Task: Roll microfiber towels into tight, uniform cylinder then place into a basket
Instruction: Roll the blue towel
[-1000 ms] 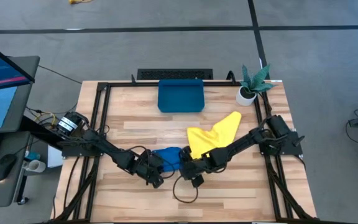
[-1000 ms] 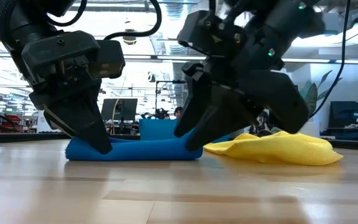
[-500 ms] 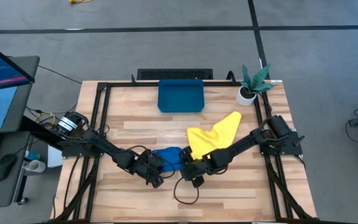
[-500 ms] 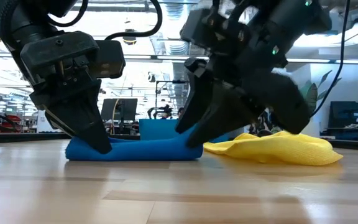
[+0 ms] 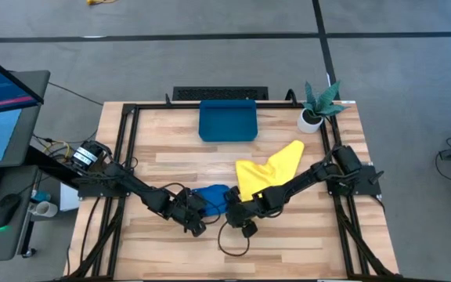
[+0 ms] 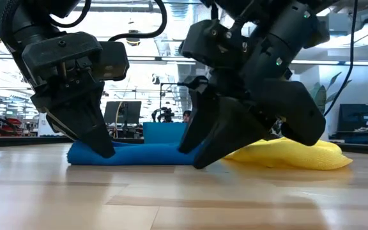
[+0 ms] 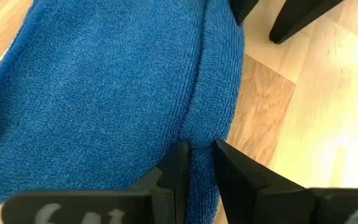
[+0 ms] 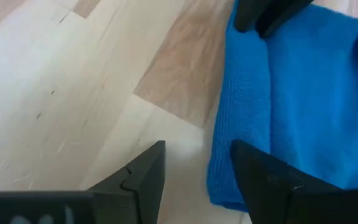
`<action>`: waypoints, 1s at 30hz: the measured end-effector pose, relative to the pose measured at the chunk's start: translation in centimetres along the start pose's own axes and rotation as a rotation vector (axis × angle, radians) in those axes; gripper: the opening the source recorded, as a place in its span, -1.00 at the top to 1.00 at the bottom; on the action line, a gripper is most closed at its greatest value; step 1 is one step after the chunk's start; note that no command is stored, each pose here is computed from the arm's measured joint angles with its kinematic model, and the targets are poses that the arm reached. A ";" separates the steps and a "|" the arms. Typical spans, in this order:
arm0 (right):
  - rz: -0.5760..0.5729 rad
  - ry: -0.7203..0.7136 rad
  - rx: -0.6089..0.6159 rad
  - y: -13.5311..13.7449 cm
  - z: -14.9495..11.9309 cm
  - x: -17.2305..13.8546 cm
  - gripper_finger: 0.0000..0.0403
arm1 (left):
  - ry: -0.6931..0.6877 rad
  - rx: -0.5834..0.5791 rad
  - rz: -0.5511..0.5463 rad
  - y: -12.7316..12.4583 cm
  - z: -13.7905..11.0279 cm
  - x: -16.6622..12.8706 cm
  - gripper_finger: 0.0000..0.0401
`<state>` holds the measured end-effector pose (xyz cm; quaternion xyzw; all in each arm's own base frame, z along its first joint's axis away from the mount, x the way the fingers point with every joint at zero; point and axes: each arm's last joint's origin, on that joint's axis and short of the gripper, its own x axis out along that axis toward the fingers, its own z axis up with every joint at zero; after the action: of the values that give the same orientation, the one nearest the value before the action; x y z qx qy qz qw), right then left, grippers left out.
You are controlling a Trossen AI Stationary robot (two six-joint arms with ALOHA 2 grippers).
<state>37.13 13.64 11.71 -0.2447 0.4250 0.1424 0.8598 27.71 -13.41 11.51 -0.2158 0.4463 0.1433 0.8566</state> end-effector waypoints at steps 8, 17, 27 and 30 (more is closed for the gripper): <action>0.001 -0.008 -0.023 0.7 0.3 -0.4 -0.03 | 0.000 0.000 0.000 0.0 0.0 0.0 0.67; -0.062 0.012 -0.025 0.4 0.3 -0.6 -0.02 | 0.001 -0.001 0.000 0.0 0.0 0.0 0.67; -0.076 -0.007 -0.020 0.1 0.9 -1.2 -0.01 | 0.001 -0.001 -0.001 0.0 0.0 0.0 0.67; -0.072 0.016 -0.007 -0.2 0.6 -1.1 -0.01 | 0.001 -0.001 0.000 0.0 0.0 0.0 0.67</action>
<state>36.97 13.76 12.93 -0.2640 0.4223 0.1108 0.8601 27.70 -13.42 11.51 -0.2164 0.4465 0.1433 0.8563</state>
